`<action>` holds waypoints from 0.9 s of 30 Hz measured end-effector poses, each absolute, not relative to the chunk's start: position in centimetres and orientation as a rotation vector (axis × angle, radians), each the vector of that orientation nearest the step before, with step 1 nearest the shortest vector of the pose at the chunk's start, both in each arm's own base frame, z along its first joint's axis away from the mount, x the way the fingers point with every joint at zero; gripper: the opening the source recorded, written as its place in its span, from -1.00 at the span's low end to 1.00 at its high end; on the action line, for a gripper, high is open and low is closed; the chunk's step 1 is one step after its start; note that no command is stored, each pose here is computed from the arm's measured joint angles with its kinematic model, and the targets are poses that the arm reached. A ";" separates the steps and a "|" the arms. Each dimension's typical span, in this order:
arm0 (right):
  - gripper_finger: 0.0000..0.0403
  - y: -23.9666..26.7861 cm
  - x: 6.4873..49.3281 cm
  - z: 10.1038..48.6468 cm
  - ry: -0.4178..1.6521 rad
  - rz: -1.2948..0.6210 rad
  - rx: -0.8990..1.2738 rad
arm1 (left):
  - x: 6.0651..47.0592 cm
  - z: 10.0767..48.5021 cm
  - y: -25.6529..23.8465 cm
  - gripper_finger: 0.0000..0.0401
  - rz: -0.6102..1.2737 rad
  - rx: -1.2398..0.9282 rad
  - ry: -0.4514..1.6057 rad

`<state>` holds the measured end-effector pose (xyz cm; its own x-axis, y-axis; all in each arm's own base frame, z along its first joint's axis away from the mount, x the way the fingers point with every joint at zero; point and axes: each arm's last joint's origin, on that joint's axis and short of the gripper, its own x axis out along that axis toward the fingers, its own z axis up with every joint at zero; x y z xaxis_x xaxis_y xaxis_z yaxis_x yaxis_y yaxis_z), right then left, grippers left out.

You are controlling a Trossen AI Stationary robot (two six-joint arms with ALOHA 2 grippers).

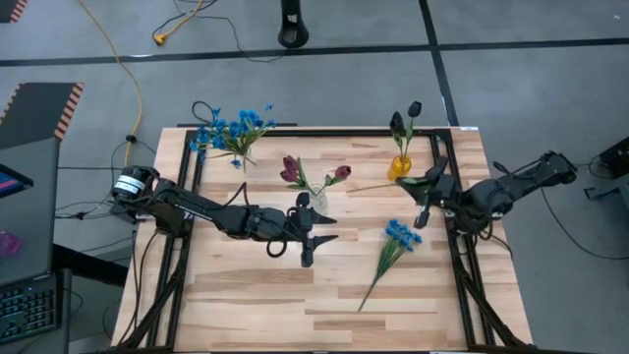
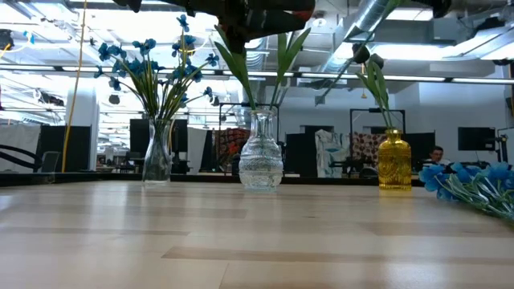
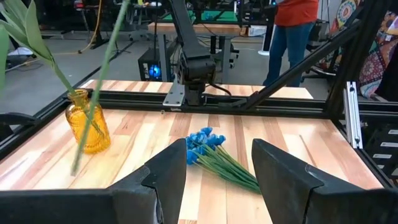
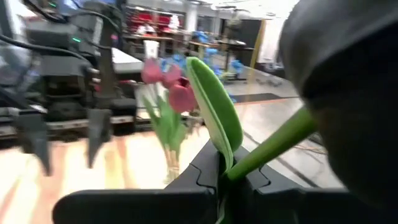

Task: Sort flowers into vase by color
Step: Put the black flower into the yellow vase

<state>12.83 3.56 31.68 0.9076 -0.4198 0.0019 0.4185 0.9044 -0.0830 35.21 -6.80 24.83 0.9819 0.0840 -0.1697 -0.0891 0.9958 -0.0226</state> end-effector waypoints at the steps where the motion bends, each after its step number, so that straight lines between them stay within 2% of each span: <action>1: -0.79 3.4 12.8 31.7 0.019 -0.453 -0.084 | 35.2 24.8 -6.8 -0.15 0.087 -0.030 0.170; 15: -0.79 1.5 11.4 35.5 0.045 -0.786 -0.133 | 35.2 24.8 -6.8 -0.15 0.092 -0.029 0.170; 27: -0.79 0.6 9.8 37.9 0.068 -0.819 -0.079 | 35.2 24.8 -6.8 -0.15 0.091 -0.030 0.170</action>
